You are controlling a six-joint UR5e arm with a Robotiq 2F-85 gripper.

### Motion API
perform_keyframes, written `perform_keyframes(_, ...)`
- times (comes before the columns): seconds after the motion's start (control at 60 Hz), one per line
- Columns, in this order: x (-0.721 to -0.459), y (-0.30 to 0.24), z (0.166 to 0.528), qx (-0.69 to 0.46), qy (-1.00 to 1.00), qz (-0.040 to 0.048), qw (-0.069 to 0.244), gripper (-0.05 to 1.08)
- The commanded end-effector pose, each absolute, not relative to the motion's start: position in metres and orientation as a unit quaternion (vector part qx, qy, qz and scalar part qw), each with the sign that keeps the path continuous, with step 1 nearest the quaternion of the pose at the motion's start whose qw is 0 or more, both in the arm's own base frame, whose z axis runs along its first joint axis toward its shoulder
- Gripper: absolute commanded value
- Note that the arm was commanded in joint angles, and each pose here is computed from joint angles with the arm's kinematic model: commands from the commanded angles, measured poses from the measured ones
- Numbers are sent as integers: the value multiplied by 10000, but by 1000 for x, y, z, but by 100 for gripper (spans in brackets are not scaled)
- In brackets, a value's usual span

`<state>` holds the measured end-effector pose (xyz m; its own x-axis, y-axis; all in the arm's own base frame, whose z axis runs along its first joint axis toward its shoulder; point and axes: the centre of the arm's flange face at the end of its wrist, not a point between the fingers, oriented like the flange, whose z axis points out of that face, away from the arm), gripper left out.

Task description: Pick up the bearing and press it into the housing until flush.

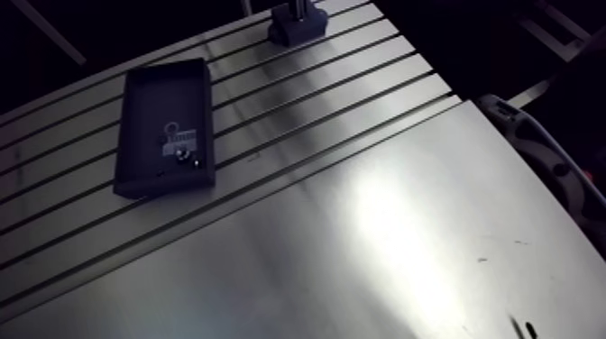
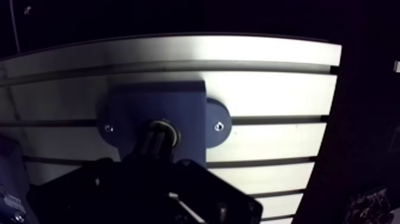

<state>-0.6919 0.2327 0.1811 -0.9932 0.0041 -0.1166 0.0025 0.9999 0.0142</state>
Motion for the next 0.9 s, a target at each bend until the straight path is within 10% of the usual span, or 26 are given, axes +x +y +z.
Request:
perform_keyframes(0.017,-692,235,195,22,9987,104,491,107)
perform_keyframes(0.533,-671,219,294,30,9996,231,164,103)
perform_keyframes(0.567,-668,217,301,59,9996,224,174,81)
perform_keyframes(0.583,-664,215,311,69,9996,209,190,31)
perform_keyframes(0.6,-664,215,311,69,9996,209,190,31)
perform_keyframes(0.617,-660,213,318,75,9995,175,264,4)
perform_keyframes(0.733,-644,193,340,37,9985,-53,547,0)
perform_keyframes(0.9,-634,163,367,109,9989,11,455,0)
